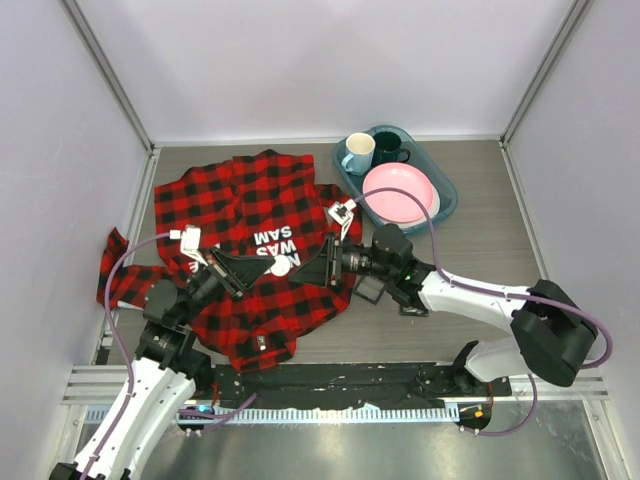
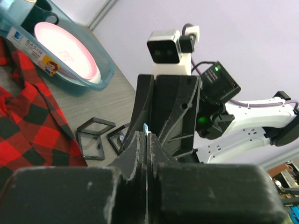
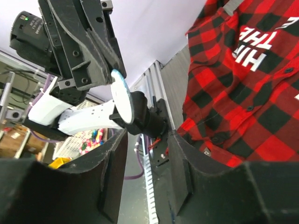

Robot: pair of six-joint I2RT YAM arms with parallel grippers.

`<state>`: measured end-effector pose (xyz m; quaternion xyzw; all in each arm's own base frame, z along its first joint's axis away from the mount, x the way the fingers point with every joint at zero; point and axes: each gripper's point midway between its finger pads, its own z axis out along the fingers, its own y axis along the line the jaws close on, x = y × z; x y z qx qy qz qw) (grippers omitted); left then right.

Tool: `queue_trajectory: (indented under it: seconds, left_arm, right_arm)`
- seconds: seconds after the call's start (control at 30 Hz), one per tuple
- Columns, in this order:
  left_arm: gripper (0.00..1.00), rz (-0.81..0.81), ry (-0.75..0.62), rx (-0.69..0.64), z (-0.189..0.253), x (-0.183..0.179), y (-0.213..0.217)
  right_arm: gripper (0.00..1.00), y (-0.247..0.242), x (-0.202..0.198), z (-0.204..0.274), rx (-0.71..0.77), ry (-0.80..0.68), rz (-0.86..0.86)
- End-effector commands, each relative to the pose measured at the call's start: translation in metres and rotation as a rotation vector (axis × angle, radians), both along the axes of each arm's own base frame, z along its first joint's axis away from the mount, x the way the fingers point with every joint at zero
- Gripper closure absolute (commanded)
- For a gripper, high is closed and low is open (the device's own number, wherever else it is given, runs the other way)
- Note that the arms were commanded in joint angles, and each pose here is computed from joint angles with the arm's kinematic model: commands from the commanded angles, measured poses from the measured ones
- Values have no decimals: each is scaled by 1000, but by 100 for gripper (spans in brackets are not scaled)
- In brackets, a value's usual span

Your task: Remove the brooch from the garment

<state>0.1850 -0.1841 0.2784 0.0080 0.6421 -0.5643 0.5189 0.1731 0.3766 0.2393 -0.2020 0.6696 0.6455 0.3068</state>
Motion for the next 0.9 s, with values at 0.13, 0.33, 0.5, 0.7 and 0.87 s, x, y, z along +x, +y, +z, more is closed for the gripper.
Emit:
queue_trajectory:
  seconds: [0.13, 0.33, 0.5, 0.7, 0.87]
  left_arm:
    - [100, -119, -72, -62, 20, -19, -10]
    - [100, -126, -68, -65, 20, -21, -11]
    - [100, -125, -71, -68, 23, -21, -10]
    - [100, -139, -66, -75, 23, -21, -12]
    - [100, -148, -64, -89, 23, -22, -13]
  right_arm:
    - [67, -11, 18, 23, -62, -141, 0]
    - [68, -11, 9, 39, -27, -175, 52]
    - [58, -17, 13, 43, -40, -198, 8]
    - [57, -18, 8, 56, -5, -211, 20]
    - [62, -16, 6, 61, 14, -212, 38]
